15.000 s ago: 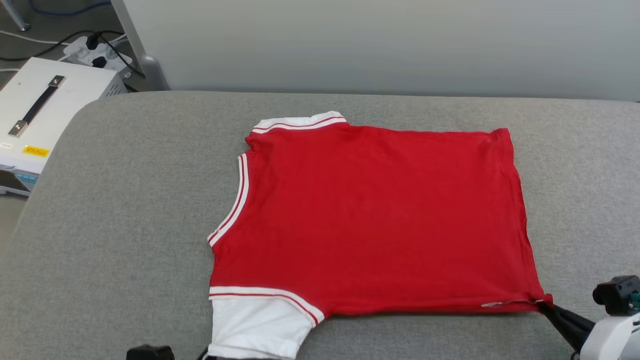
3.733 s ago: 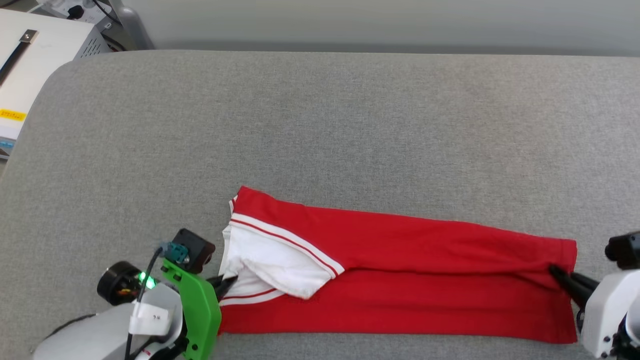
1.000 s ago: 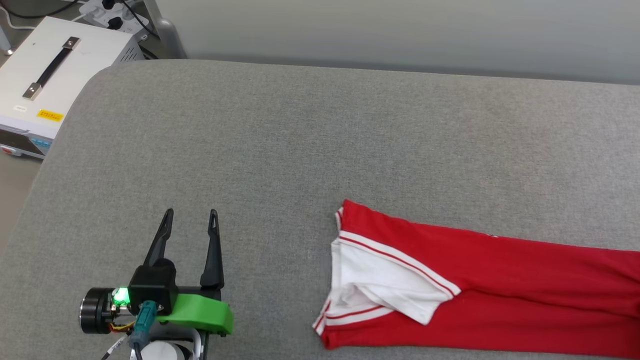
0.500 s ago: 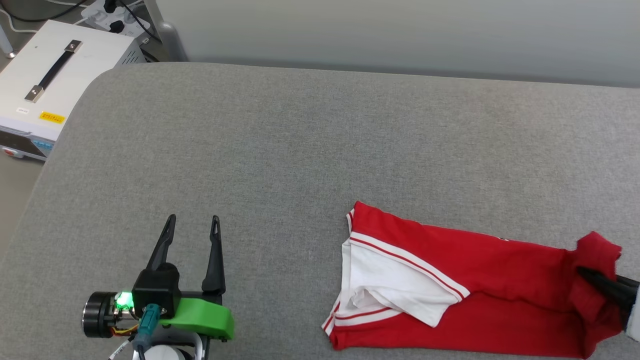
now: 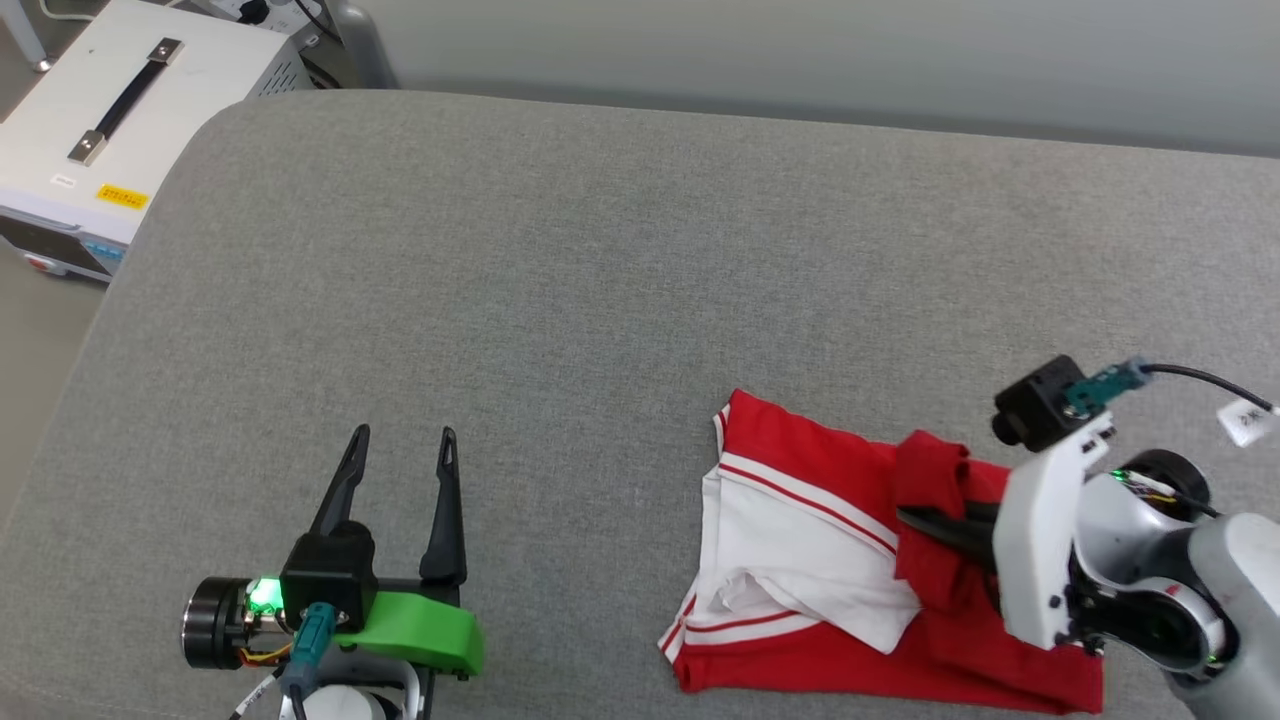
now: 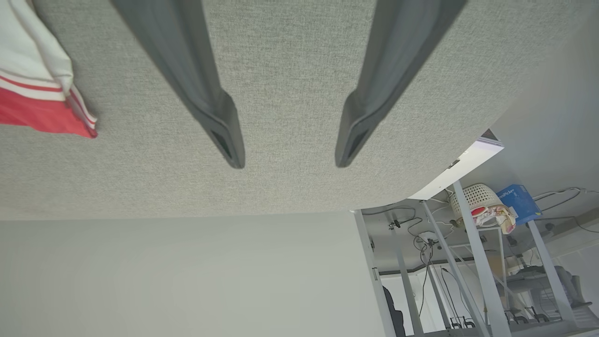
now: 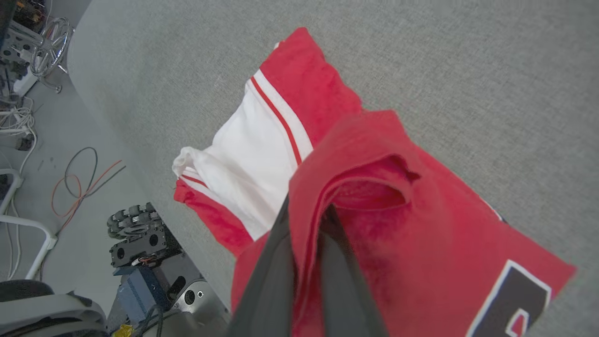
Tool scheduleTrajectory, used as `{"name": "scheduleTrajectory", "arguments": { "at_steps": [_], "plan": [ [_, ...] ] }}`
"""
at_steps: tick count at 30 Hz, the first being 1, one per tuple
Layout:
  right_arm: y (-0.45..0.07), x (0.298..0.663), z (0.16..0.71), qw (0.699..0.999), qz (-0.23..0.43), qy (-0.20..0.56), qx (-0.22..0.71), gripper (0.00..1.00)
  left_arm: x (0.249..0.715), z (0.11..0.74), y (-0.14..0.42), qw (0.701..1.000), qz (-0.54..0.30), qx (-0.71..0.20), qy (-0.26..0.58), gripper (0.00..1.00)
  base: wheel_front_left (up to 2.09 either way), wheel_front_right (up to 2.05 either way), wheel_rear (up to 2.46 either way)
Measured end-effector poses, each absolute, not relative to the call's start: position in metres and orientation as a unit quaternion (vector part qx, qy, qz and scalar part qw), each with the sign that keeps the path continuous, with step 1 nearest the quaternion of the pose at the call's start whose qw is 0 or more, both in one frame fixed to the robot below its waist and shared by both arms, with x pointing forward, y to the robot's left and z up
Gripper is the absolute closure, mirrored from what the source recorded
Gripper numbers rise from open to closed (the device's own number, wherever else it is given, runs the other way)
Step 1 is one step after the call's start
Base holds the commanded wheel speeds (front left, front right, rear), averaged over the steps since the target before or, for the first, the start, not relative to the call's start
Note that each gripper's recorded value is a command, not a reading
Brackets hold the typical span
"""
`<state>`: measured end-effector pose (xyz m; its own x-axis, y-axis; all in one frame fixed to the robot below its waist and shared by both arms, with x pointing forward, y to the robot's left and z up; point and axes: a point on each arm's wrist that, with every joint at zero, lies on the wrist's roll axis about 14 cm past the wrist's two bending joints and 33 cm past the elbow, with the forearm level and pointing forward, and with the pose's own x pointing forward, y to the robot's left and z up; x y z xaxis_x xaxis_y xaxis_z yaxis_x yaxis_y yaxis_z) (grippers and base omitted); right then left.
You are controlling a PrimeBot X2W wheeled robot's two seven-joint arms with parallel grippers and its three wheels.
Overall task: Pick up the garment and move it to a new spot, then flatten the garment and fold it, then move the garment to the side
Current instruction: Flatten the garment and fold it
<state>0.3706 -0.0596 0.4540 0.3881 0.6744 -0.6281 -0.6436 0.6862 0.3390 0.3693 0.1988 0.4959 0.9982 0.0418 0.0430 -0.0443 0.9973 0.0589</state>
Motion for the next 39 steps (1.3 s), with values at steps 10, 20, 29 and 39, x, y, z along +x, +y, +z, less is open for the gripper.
{"name": "scheduleTrajectory", "arguments": {
  "at_steps": [10, 20, 29, 39],
  "plan": [
    [0.005, 0.389, 0.427, 0.803, 0.443, 0.399, -0.003, 1.0, 0.38, 0.491, 0.2, 0.999, 0.027, 0.03, -0.014, 0.0, 0.0, 0.0, 0.0],
    [0.013, 0.375, 0.373, 0.78, 0.433, 0.451, -0.012, 1.0, 0.382, 0.482, 0.204, 0.999, 0.036, 0.027, -0.001, 0.0, 0.0, 0.0, 0.0],
    [0.006, 0.395, 0.412, 0.836, 0.433, 0.337, 0.014, 0.0, 0.383, 0.489, 0.201, 0.999, 0.032, 0.027, -0.013, 0.0, 0.0, 0.0, 0.0],
    [-0.066, 0.457, 0.522, 0.941, 0.332, 0.059, 0.038, 0.0, 0.385, 0.503, 0.188, 0.999, 0.013, 0.024, -0.036, 0.0, 0.0, 0.0, 0.0]
  ]
}}
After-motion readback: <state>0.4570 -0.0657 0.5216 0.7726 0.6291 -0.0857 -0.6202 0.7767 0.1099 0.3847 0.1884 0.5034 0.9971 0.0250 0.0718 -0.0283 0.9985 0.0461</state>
